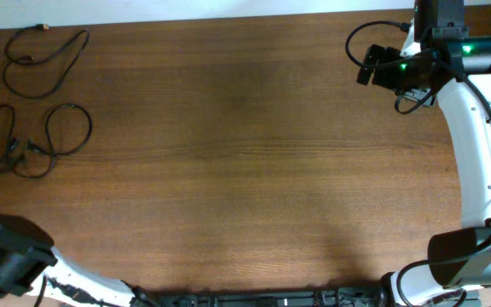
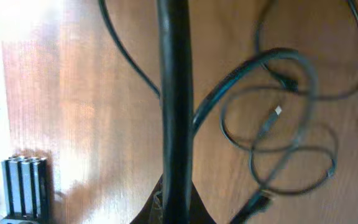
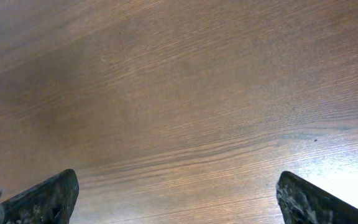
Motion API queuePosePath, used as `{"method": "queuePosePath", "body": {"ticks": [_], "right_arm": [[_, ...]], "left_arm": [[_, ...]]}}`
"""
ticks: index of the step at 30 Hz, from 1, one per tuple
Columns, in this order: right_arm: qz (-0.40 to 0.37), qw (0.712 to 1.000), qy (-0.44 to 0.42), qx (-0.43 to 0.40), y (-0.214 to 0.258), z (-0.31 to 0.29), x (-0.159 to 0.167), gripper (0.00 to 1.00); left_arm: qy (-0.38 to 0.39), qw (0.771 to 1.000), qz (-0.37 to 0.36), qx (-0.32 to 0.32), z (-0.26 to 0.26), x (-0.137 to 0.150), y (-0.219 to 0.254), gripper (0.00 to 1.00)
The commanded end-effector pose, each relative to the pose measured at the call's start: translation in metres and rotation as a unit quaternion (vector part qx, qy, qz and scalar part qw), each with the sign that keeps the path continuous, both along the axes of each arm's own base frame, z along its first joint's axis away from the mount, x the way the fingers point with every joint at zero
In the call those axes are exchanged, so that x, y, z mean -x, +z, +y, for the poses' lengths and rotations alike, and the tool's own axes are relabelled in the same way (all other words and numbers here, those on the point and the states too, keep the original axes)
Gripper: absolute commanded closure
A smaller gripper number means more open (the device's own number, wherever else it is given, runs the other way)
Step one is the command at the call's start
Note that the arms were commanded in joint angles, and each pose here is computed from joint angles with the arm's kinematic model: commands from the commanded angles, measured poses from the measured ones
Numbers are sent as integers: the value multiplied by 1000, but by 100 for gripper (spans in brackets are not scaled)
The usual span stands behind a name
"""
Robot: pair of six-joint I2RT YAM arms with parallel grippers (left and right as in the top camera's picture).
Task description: Untangle cables
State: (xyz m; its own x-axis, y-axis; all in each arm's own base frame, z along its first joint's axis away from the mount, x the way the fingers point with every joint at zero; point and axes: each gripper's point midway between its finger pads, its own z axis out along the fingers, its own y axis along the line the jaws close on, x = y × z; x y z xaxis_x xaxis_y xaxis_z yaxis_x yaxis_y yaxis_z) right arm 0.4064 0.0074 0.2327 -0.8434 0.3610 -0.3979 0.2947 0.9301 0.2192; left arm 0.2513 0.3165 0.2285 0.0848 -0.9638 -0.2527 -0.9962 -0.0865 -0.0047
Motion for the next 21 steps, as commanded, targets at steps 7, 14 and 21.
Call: {"method": "queuePosePath", "body": {"ticks": [7,14,21], "right_arm": [[-1,1000,1,0,1,0,2,1],[-1,1000,1,0,1,0,2,1],[-1,1000,1,0,1,0,2,1]], "left_arm": [[122,992,22,21,46,79,-49,100],[118,991,37,43,42,80,-115,100],[124,991,55,5,56,87,-138,92]]}}
